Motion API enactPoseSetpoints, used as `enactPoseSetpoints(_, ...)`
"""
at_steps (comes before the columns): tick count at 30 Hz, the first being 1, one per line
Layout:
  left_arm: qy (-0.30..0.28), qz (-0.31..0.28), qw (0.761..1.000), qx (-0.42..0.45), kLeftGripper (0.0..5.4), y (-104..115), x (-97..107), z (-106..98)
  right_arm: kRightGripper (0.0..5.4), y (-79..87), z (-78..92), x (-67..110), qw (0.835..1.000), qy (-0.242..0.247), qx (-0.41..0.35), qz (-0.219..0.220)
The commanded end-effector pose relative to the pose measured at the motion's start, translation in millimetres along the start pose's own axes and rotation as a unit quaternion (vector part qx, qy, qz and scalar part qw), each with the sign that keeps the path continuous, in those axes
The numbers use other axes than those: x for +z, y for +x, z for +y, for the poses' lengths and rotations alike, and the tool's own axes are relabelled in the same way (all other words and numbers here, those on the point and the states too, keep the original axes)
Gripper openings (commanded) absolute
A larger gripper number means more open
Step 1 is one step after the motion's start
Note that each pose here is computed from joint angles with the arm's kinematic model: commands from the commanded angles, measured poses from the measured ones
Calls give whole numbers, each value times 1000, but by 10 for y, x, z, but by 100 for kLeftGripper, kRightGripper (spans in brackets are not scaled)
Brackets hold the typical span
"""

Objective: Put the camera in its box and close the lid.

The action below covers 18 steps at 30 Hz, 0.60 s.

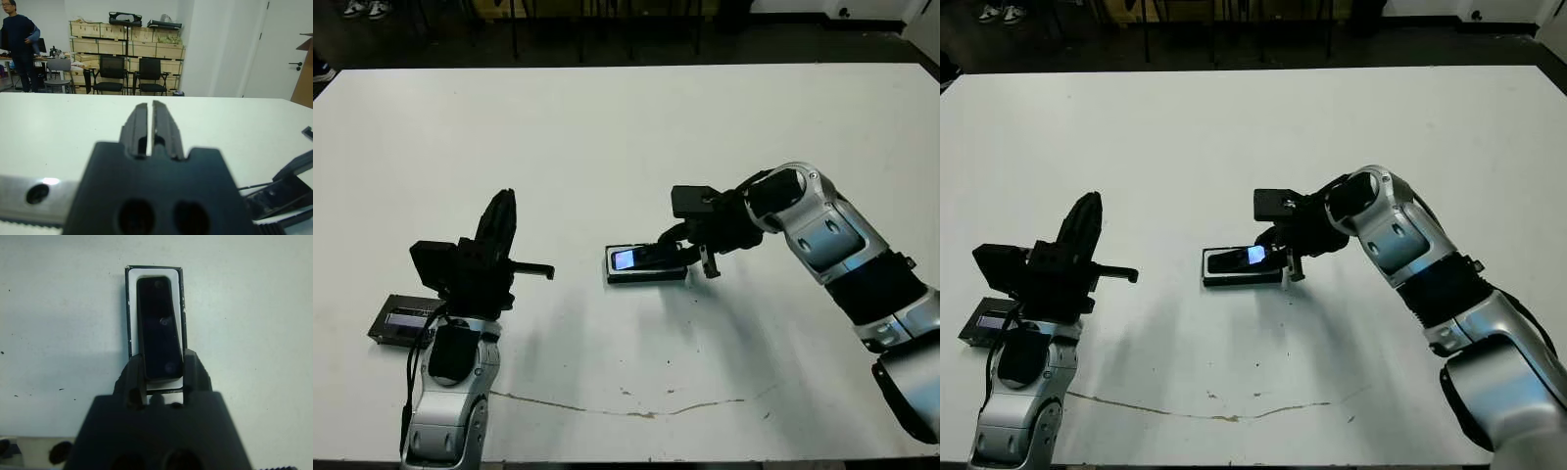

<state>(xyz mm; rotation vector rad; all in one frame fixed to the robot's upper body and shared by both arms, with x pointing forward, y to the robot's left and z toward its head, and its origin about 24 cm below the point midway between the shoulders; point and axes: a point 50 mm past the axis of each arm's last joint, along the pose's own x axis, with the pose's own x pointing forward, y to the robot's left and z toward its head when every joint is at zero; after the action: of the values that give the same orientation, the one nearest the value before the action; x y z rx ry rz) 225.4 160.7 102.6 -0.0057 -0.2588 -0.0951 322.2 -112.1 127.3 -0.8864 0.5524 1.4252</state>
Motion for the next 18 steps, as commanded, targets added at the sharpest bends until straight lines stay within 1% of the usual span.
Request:
enactPoseSetpoints(1,2,16,1000,6,0,-35,-50,16,51,103,60,44,1000,-10,23,-9)
enactPoseSetpoints(2,2,16,1000,6,0,-35,-49,17,51,77,53,38,1000,-4,21,-7)
enactPoseSetpoints(4,1,17,1000,5,0,-34,-49,21,89,0,30,37,1000,4,17,-8)
enactPoseSetpoints(6,1,15,1000,6,0,-32,-51,23,119,-88,-3,43,1000,-13,11,-22)
enactPoseSetpoints(8,3,14,1000,6,0,-29,-52,22,155,-164,-32,34,999,-18,2,-35)
enactPoseSetpoints(12,4,16,1000,7,0,-24,-52,12,224,-352,-81,-12,996,8,-37,-79)
enactPoseSetpoints(15,7,14,1000,5,0,-16,-50,10,277,-497,-105,-15,993,25,-62,-98)
enactPoseSetpoints(18,4,14,1000,6,0,-12,-45,7,332,-636,-126,3,990,12,-87,-107)
